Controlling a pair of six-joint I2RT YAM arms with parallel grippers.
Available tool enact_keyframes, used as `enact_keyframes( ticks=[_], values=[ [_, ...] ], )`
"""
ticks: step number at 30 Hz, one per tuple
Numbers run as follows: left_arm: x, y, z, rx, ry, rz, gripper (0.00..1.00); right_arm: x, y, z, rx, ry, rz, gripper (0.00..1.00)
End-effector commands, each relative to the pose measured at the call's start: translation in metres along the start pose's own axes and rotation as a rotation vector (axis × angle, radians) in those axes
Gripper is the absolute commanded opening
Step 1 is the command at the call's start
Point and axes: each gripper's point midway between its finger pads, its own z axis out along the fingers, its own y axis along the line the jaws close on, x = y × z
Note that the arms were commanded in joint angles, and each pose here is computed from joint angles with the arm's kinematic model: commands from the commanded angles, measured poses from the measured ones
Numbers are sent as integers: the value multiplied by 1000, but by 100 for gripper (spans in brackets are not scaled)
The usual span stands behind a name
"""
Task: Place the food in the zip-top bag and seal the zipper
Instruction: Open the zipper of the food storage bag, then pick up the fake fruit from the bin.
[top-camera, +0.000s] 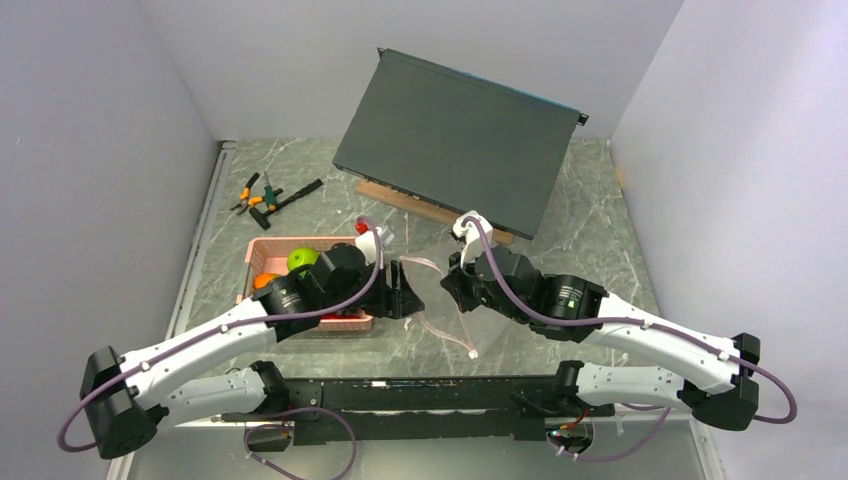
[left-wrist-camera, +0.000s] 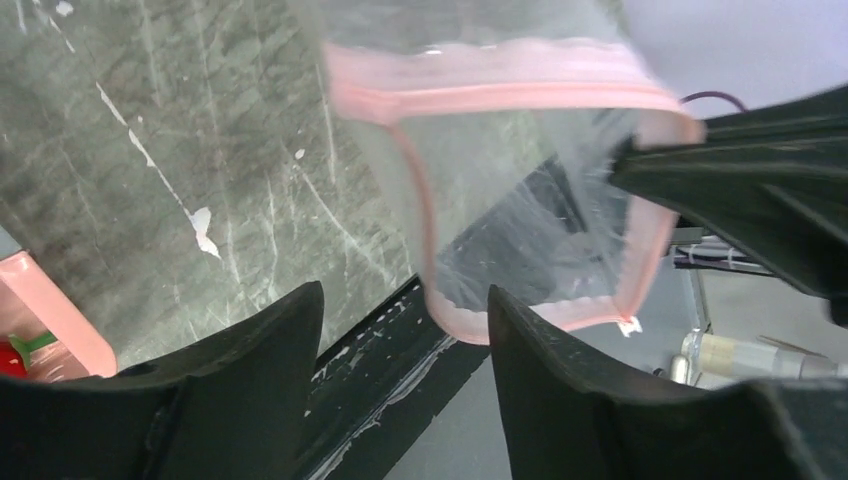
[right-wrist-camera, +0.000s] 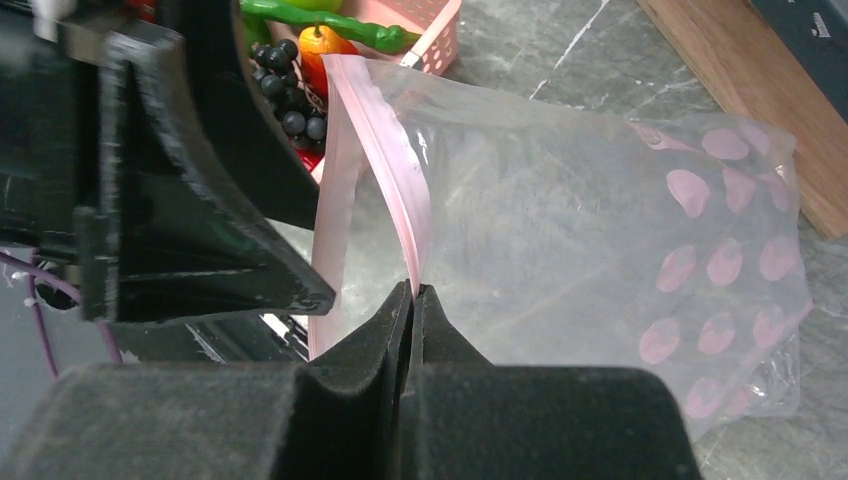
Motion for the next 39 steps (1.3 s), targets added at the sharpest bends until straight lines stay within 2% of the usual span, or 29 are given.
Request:
enact_keyframes(
  ticks=[1,5,9,16,20,28,33,39],
  values=[
    [-24,-20,-21,70,-117,19,69,-16,5,6,-3,-59,3,0],
    [-29,-22,-40,83,-162,34,76,-16,8,10,-9,-62,10,0],
    [-27,-4,-59,15,-202,36,78,-14,11,16,-14,-52,20,0],
    [-26,77,-100,-361,-340,-45,85,-9,13,16,-29,-46,32,0],
    [-21,119,-109,-578,-360,-114,87,-12,12,12,-27,-48,27,0],
    [-17,164,-89,-770,-317,-144,92,-10,14,12,-41,-41,35,0],
    [-15,185,-75,-824,-272,-158,95,-9,15,10,-52,-46,53,0],
    [-11,205,-46,-811,-230,-172,95,-8,16,11,-53,-40,45,0]
  ],
)
